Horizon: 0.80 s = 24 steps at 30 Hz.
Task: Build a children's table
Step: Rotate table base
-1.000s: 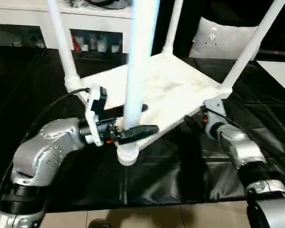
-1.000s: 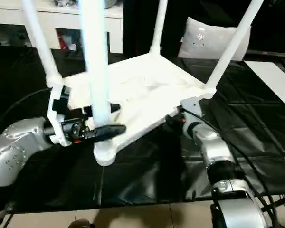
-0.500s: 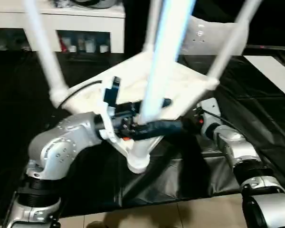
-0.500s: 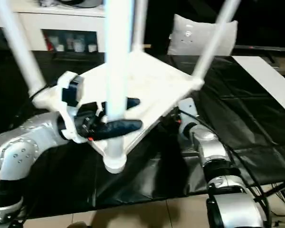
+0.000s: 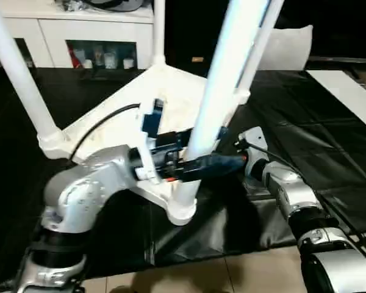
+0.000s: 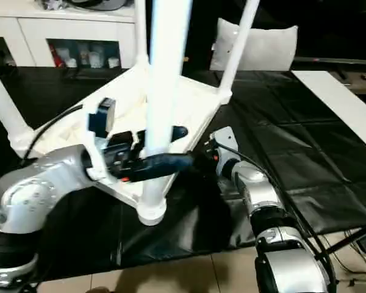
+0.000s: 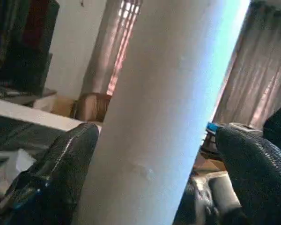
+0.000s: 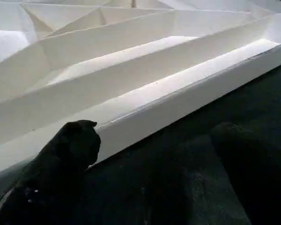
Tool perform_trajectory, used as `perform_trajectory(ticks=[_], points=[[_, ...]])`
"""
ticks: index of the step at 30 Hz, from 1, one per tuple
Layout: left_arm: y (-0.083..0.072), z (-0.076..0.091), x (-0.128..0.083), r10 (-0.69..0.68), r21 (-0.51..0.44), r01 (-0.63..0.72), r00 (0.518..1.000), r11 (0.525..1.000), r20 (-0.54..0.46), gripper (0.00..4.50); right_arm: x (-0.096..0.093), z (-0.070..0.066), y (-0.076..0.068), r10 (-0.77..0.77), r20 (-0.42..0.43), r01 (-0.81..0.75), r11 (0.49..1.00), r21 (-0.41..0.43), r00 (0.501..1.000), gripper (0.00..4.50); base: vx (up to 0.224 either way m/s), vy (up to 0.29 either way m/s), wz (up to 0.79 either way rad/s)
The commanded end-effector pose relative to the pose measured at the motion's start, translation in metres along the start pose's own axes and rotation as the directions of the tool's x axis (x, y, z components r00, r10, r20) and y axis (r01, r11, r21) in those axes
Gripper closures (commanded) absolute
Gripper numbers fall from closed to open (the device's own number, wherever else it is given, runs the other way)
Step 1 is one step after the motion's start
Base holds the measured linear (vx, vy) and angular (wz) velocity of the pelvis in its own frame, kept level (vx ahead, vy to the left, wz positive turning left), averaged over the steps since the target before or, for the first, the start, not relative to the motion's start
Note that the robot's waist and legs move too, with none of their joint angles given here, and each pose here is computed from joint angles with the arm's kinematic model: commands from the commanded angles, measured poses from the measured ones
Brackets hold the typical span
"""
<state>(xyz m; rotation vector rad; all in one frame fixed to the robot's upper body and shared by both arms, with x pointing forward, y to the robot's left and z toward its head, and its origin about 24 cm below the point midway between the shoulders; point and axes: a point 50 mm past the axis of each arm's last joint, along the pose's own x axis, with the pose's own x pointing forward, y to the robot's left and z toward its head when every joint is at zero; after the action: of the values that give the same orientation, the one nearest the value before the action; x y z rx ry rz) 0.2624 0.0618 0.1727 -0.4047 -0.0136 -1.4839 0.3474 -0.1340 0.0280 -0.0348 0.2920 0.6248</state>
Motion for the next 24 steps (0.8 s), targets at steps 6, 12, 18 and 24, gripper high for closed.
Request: perform_trajectory(ticks=[6,12,18,24], points=[[-0.016,0.000,0.020,-0.095,0.015,0.095,0.995,0.995,-0.013,0.02,0.007,0.003,0.011,0.022,-0.008,-0.023,0.999,-0.045,1.000,0.00,0.000,0.000,0.00],[-0.022,0.004,0.008,-0.105,0.018,0.106,0.994,0.994,-0.024,0.02,-0.011,-0.002,-0.012,-0.060,-0.021,0.059,0.997,-0.052,0.998,0.00,0.000,0.000,0.00],[-0.020,0.009,-0.002,-0.067,0.042,0.068,0.997,0.997,-0.028,0.02,-0.023,0.014,-0.029,-0.120,0.082,0.124,0.991,-0.049,0.989,0.00,0.000,0.000,0.00],[-0.011,0.010,-0.010,0.023,0.075,-0.021,0.999,0.997,-0.031,0.02,-0.038,0.033,-0.058,-0.313,0.191,0.313,0.949,0.029,0.930,0.00,0.000,0.000,0.00]])
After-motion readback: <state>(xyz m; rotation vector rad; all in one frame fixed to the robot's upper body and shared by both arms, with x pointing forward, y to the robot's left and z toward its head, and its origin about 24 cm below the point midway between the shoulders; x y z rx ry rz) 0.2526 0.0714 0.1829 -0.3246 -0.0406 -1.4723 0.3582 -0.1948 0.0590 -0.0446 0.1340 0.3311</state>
